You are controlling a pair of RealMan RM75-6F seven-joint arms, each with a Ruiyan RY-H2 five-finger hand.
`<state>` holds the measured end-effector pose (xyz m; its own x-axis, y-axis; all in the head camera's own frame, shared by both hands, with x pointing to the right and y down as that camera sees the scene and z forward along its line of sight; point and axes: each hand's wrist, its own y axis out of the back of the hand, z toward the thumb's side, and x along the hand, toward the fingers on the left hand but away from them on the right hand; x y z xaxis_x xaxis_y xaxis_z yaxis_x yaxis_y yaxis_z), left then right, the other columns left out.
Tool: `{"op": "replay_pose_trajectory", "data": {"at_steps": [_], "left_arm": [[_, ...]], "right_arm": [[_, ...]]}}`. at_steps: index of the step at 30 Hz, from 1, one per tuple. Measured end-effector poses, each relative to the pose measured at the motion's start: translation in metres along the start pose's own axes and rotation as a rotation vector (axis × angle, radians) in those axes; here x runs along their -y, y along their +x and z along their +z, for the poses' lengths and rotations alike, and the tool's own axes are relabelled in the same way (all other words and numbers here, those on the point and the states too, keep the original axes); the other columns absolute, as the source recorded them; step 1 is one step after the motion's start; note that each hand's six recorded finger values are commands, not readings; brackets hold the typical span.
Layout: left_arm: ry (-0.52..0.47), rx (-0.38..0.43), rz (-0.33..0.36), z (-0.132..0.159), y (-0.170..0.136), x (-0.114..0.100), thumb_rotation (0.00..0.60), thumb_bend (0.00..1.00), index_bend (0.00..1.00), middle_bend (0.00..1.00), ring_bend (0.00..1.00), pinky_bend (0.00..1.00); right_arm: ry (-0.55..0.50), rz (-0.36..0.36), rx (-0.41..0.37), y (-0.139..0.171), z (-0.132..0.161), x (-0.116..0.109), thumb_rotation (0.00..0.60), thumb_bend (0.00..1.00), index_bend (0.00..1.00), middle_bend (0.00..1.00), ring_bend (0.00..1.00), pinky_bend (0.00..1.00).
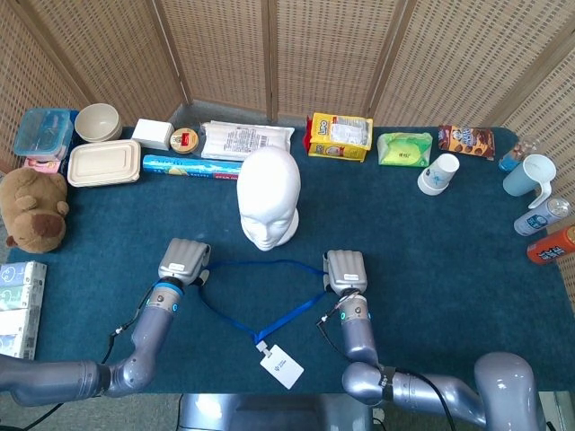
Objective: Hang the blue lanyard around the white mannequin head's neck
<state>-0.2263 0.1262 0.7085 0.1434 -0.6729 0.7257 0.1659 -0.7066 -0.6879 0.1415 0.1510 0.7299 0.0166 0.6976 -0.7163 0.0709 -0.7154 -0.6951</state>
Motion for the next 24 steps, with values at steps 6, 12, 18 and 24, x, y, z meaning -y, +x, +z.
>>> {"op": "replay_pose_trajectory", "data": {"at_steps": [6,12,18,24], "left_arm": [[0.008,0.000,-0.013,0.0037,0.0009,0.0029,0.547,0.36,0.50,1.00,1.00,1.00],[0.008,-0.009,-0.023,0.0049,0.0022,0.0060,0.548,0.36,0.50,1.00,1.00,1.00],[0.004,-0.022,-0.020,0.0012,0.0030,0.0050,0.548,0.36,0.49,1.00,1.00,1.00],[0.008,-0.031,-0.018,-0.0018,0.0029,0.0035,0.545,0.36,0.49,1.00,1.00,1.00]], "right_arm": [[-0.008,0.004,-0.001,0.0003,-0.0014,0.0002,0.600,0.49,0.61,1.00,1.00,1.00],[-0.015,0.002,-0.002,0.0008,-0.0029,-0.0019,0.600,0.49,0.61,1.00,1.00,1.00],[-0.018,0.007,-0.003,0.0009,-0.0038,-0.0011,0.600,0.49,0.61,1.00,1.00,1.00],[-0.024,0.008,-0.007,0.0009,-0.0023,-0.0014,0.600,0.49,0.61,1.00,1.00,1.00]]}}
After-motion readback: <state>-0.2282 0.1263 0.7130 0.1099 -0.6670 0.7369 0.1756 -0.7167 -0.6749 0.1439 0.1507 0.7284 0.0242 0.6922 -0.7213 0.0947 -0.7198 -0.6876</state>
